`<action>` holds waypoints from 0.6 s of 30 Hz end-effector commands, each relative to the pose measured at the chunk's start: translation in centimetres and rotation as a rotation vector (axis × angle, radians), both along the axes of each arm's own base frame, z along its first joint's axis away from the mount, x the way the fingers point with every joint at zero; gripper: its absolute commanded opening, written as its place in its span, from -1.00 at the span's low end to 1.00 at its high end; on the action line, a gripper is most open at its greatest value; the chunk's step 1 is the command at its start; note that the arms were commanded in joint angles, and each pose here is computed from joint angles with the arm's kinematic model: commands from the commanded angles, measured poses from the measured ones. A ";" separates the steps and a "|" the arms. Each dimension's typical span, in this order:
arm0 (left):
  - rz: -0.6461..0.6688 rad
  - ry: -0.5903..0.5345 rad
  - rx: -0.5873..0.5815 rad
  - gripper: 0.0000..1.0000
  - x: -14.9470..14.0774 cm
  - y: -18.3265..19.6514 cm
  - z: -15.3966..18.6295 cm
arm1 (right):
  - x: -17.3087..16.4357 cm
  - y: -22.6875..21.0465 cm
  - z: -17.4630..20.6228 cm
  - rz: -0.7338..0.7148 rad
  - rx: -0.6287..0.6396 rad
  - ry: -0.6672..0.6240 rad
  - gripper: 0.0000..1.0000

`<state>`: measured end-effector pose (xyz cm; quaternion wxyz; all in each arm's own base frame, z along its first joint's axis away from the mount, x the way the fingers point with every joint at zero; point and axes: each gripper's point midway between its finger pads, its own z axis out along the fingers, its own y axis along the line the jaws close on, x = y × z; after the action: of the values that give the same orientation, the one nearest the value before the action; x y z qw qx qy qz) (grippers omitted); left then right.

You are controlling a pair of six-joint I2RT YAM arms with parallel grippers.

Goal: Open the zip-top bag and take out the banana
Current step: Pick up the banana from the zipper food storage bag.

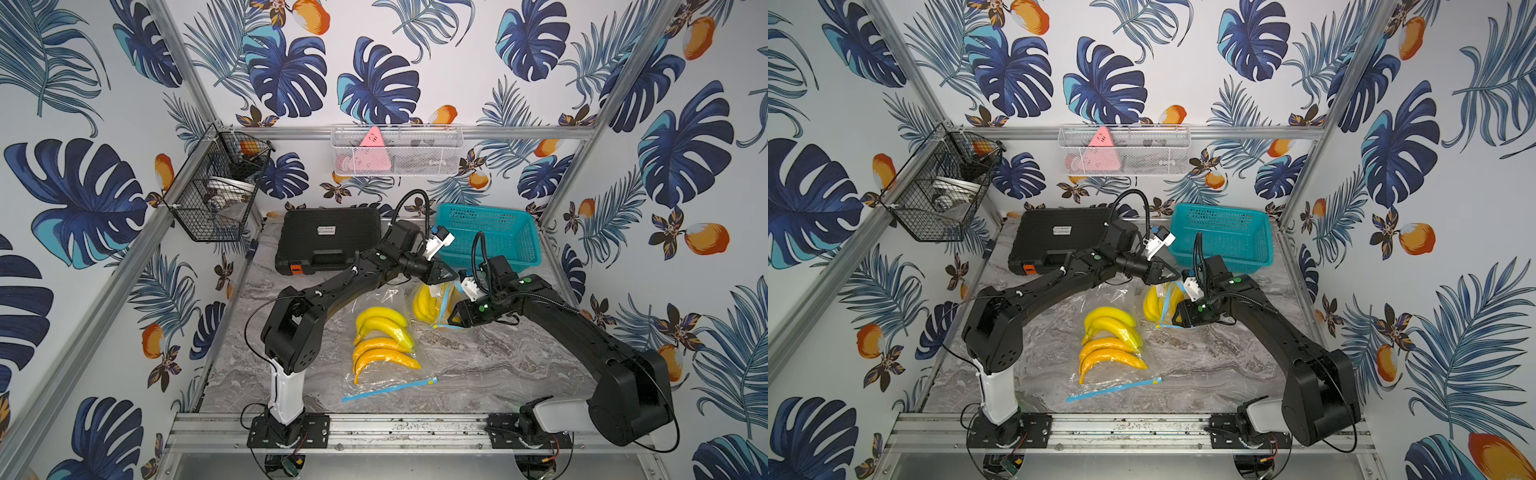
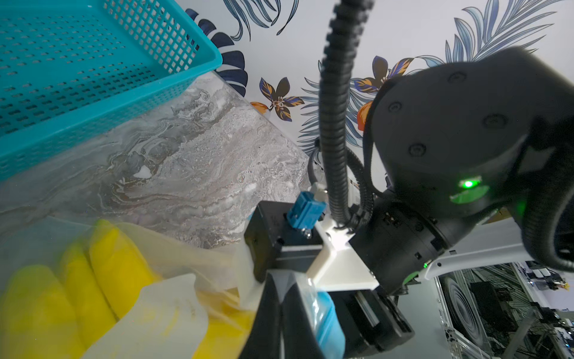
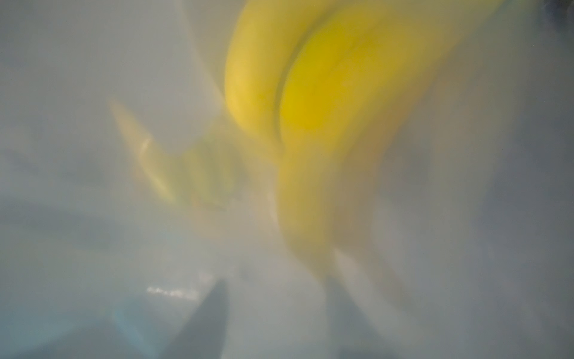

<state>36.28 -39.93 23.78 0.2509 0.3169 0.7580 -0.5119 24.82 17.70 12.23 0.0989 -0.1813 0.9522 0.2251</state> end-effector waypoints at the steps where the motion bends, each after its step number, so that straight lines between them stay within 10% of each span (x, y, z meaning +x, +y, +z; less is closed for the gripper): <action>1: 0.039 -0.082 -0.039 -1.00 1.5 0.2 1.2 | -1.9 0.8 -1.4 0.078 -0.043 0.090 0.02; 12: 0.036 -0.031 -0.083 -0.55 0.5 1.8 0.6 | 1.1 0.2 -1.2 0.001 -0.153 -0.030 0.07; 18: 0.145 -0.080 -0.034 0.59 1.3 4.6 1.4 | 2.5 0.3 0.1 -0.006 -0.133 -0.147 0.08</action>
<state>36.64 -36.80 23.96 0.2831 0.2864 0.7585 -0.5124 26.24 18.12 12.05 0.1223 -0.1910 0.9607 0.1598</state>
